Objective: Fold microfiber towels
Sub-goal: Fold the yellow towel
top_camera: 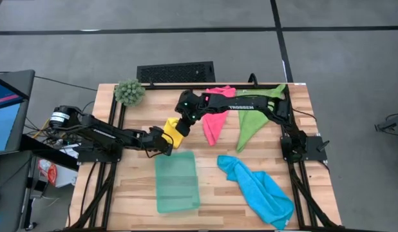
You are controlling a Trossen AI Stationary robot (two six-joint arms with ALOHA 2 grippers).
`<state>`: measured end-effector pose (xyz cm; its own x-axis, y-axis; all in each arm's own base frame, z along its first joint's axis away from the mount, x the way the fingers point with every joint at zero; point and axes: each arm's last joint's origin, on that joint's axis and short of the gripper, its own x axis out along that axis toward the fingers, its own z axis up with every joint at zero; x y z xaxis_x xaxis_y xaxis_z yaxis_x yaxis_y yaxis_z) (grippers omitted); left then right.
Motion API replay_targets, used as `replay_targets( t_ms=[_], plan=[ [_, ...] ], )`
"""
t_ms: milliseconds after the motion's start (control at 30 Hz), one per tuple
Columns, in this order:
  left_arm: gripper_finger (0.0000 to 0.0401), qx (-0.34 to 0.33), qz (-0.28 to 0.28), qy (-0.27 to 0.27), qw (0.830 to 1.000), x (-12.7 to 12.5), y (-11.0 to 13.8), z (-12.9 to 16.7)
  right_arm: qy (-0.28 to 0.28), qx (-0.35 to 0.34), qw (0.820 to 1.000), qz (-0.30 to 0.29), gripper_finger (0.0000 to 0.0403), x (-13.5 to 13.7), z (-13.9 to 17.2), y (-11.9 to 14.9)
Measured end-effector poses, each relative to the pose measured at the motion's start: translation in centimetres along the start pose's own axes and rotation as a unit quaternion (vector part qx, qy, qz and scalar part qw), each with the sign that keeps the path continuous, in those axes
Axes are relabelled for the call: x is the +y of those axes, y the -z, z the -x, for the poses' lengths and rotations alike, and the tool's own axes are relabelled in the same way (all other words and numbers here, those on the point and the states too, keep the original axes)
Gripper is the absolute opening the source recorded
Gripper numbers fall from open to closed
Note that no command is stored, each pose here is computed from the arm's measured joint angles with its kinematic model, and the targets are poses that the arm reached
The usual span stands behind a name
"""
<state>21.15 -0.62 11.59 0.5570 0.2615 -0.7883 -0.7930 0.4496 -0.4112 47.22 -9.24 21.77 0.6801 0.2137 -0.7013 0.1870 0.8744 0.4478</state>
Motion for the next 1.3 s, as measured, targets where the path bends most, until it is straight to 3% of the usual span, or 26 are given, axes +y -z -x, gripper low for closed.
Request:
replay_targets(
  t_ms=[500,700,833,967,1067,1300],
  plan=[
    [0.0000,-0.021,0.005,0.004,1.000,-0.2,-0.2,0.0,0.014,-0.017,1.000,0.014,0.0197,0.6,-0.2,-0.1],
    [0.0000,-0.020,0.005,0.004,1.000,-0.2,-0.2,0.0,0.016,-0.010,0.999,0.029,0.0214,0.0,0.1,-0.2],
    [0.0000,-0.020,0.005,0.003,1.000,-0.2,-0.2,0.0,0.030,0.059,0.991,0.117,0.0210,-0.9,0.8,0.9],
    [0.0000,-0.020,0.004,0.003,1.000,-0.2,-0.2,0.0,0.021,0.136,0.961,0.240,0.0206,0.2,-0.2,3.0],
    [0.0000,-0.020,0.004,0.003,1.000,-0.2,-0.2,0.0,0.040,0.140,0.942,0.301,0.0203,0.8,-1.7,4.0],
    [0.0000,-0.022,0.010,0.000,1.000,-0.1,-0.4,-0.1,0.066,0.128,0.917,0.371,0.0196,1.1,-3.1,5.2]
  ],
)
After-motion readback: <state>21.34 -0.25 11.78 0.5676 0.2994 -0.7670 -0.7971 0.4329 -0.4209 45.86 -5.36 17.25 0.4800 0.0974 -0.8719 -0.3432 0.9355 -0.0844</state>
